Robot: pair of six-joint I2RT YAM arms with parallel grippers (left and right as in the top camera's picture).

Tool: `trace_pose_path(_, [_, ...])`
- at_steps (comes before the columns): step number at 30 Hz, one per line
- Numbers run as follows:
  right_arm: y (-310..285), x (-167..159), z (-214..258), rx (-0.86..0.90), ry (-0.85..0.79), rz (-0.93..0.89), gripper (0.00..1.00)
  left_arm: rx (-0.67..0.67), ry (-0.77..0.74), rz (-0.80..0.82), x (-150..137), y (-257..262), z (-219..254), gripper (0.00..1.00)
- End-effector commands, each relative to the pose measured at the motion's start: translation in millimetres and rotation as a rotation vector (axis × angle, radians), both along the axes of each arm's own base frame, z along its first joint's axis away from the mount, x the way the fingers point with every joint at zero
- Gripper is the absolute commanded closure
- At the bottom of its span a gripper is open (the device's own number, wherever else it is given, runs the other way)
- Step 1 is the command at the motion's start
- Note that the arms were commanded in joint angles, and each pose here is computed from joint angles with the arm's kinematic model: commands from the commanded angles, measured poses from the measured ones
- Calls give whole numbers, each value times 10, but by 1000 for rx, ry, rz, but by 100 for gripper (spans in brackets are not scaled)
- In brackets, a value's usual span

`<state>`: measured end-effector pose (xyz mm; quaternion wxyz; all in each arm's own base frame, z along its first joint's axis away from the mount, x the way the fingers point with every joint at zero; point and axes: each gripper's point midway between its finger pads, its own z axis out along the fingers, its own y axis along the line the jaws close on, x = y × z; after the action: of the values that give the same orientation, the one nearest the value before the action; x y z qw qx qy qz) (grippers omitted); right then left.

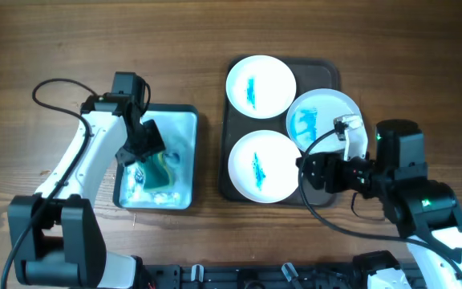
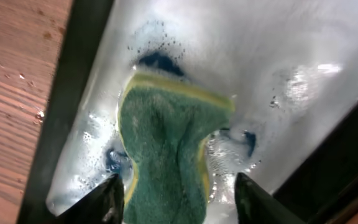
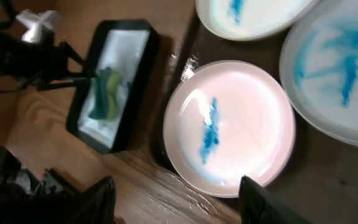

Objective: Clean dirty plates on tray and stack at the side

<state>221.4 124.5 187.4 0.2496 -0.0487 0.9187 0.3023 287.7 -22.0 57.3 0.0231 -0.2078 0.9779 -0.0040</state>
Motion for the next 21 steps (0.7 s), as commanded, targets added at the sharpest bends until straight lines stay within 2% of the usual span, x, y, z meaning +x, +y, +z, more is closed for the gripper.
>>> trace_pose_path(1, [-235, 56, -219, -105, 102, -142, 42, -8, 13, 22, -152, -13, -283, 58])
trace_pose_path(3, [-239, 37, -341, -118, 150, -140, 43, -11, -14, 22, -166, -12, -448, 66])
trace_pose_path(5, [-240, 27, -498, -130, 212, -140, 47, -13, -31, 22, -188, -10, -560, 79])
trace_pose_path(7, [-241, 32, -601, -142, 254, -137, 51, -13, -38, 21, -185, -10, -580, 96])
trace_pose_path(13, [-250, 101, -818, -170, 329, -143, 51, -7, -14, -18, -187, -7, -451, 96])
trace_pose_path(17, [-343, 139, -1072, -232, 416, -193, 50, -9, -42, -39, -33, -21, -24, 96])
trace_pose_path(21, [-388, 231, -1357, -279, 480, -216, 53, -17, -148, -111, 140, -127, 593, 96])
